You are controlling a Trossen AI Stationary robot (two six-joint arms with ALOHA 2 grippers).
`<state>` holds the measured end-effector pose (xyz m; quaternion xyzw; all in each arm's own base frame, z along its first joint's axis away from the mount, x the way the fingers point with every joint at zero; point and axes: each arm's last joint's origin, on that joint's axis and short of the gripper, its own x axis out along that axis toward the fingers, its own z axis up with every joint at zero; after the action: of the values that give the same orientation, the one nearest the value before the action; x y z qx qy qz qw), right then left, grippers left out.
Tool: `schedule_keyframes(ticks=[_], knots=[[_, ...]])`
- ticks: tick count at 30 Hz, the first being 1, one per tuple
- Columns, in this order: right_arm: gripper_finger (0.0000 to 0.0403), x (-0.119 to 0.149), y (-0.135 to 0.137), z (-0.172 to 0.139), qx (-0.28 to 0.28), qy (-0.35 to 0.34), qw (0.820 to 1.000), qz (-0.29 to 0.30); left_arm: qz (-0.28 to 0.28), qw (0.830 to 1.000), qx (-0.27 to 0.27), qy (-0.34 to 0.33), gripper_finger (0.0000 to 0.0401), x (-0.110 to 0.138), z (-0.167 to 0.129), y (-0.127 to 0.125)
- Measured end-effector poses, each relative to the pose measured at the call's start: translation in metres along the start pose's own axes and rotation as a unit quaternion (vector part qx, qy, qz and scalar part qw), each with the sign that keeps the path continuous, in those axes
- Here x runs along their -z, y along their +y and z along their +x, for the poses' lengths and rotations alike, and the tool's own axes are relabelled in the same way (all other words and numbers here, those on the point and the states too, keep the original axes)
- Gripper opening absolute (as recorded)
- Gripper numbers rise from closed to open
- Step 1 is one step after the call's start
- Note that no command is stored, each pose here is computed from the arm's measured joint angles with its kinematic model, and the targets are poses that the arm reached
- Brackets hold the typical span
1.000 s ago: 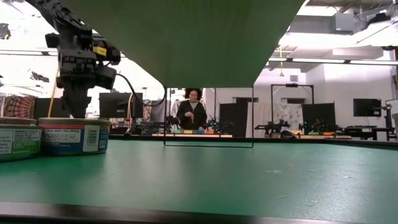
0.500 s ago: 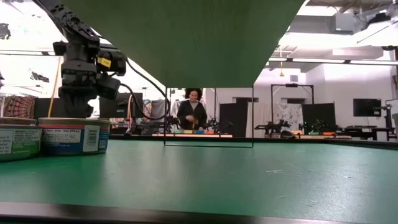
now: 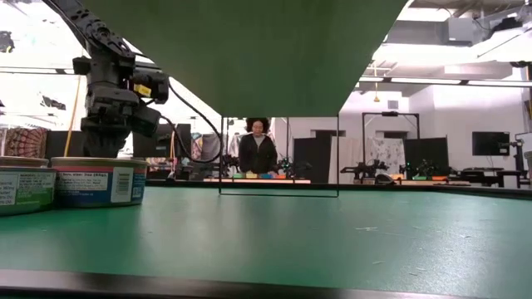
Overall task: Stack canned seafood by type on shelf
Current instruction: Stack the yellow blue tuna can on top of the red tuna can on the shelf
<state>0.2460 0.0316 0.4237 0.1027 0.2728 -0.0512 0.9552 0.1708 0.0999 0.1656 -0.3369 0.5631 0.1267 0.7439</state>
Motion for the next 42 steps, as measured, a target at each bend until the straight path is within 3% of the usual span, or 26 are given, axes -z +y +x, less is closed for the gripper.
schedule_keyframes(ticks=[6,12,15,21,26,31,36,42], knots=[[0.0118,0.0,0.0,0.0,0.0,0.0,1.0,0.0,-0.073,0.997,-0.039,-0.004,0.0,0.001,-0.006,0.023],[0.0118,0.0,0.0,0.0,0.0,0.0,1.0,-0.008,-0.076,0.993,-0.082,-0.026,0.0,-0.004,-0.025,0.028],[0.0118,0.0,-0.001,0.0,0.002,0.0,1.0,-0.011,-0.063,0.987,-0.124,-0.075,0.0,-0.013,-0.05,0.024],[0.0118,-0.001,-0.005,0.001,0.006,0.0,1.0,-0.015,-0.043,0.97,-0.146,-0.19,0.0008,-0.022,-0.101,0.003],[0.0118,-0.002,-0.009,0.001,0.012,-0.001,1.0,-0.024,-0.037,0.972,-0.095,-0.211,0.0078,-0.017,-0.119,-0.014],[0.0118,-0.004,-0.013,0.002,0.014,-0.001,0.999,-0.034,-0.031,0.985,-0.061,-0.156,0.0192,-0.009,-0.109,-0.031],[0.0118,-0.006,-0.02,0.003,0.009,0.002,1.0,-0.028,-0.006,0.989,-0.059,-0.138,0.0288,-0.005,-0.1,-0.052],[0.0118,-0.006,-0.023,0.003,0.013,0.001,1.0,-0.027,-0.003,0.989,-0.095,-0.109,0.0319,0.007,-0.09,-0.064]])
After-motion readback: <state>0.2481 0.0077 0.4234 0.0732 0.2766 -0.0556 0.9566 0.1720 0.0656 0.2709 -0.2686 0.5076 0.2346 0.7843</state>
